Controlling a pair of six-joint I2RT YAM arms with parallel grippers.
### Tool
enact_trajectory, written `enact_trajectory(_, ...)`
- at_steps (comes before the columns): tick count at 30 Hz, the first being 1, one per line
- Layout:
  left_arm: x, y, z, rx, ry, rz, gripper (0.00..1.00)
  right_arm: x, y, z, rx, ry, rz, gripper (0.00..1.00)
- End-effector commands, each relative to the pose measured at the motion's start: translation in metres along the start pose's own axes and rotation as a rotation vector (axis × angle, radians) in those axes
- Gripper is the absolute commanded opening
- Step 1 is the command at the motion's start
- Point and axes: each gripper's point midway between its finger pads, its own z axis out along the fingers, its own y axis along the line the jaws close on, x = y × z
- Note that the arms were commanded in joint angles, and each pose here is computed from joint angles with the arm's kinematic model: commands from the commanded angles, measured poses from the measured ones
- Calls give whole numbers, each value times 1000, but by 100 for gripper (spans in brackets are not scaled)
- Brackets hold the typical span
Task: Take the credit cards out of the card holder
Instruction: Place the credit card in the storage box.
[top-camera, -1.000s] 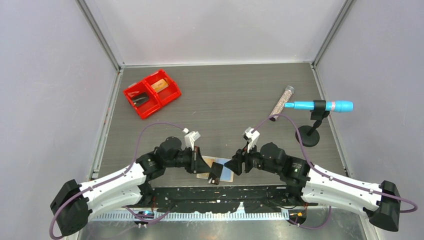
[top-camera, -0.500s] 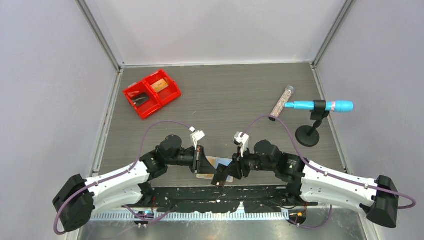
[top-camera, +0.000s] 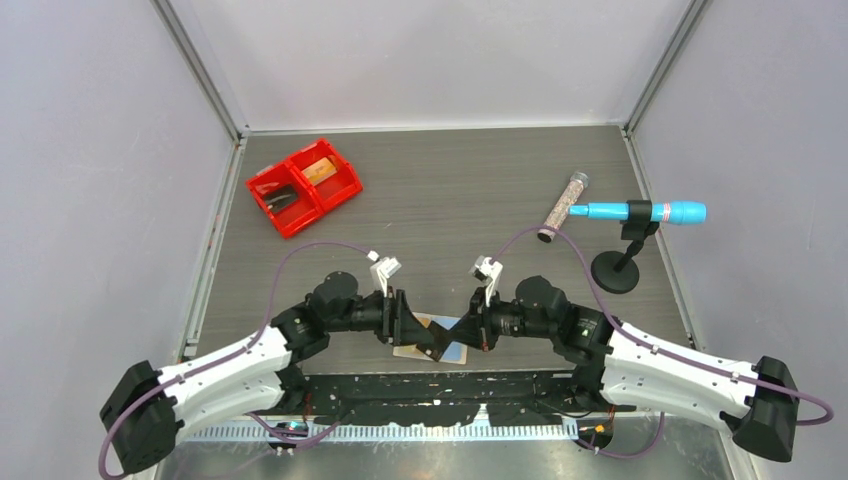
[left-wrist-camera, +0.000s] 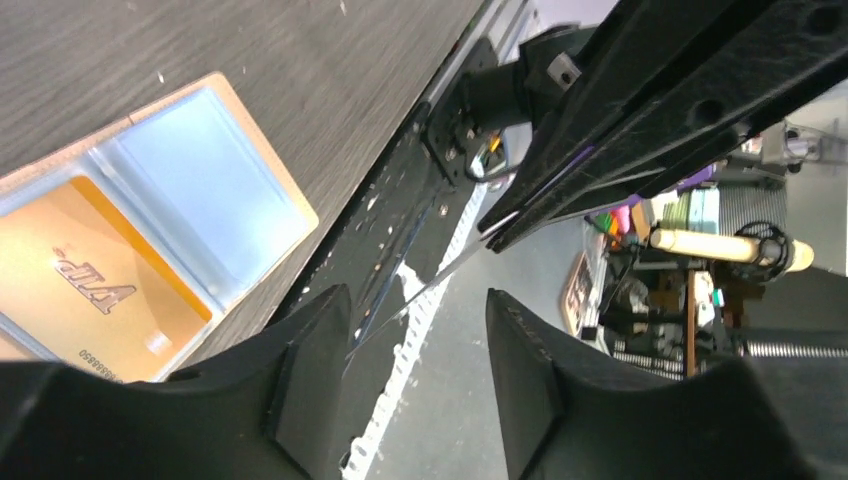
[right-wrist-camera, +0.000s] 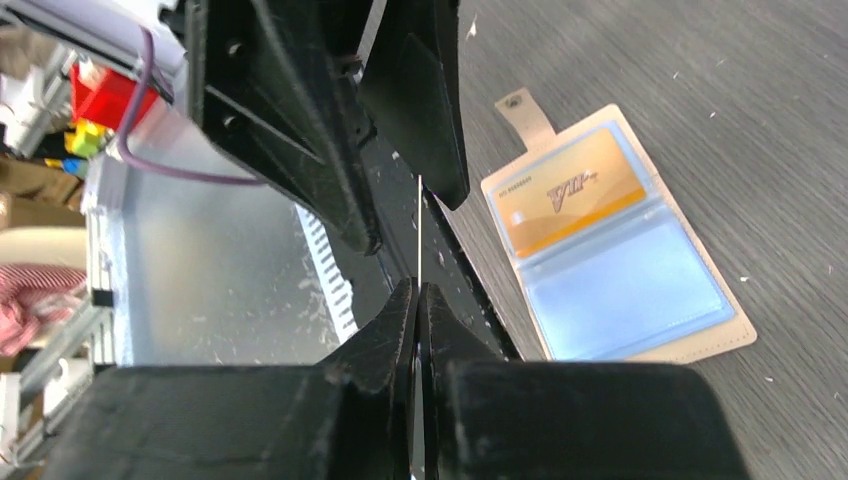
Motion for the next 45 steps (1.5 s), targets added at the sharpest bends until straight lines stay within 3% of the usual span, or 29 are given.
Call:
enact_trajectory(1,-39,-14,-12,4,-200,29,58,-41,14,-1,-47,-171,76,5)
enact_trajectory(12,-51,-19,-41,34,-386,-13,61,-84,6,-30,-47,-528,301,5)
enact_trajectory(19,-60,-39,-46,131,-428,-33,60,-89,2,-40,-93,-627,456,5)
enact_trajectory(28,-60,-41,-34,164,-394,-71,46,-95,-6,-39,-74,-674,518,5)
enact_trajectory(33,-62,-40,-33,160,-398,-83,31,-91,-10,-36,-73,-676,552,5)
enact_trajectory(41,-62,-32,-31,138,-412,-91,40,-84,-9,-31,-96,-647,570,5)
enact_trajectory(45,-66,-37,-32,155,-423,-87,35,-82,-9,-27,-95,-626,573,5)
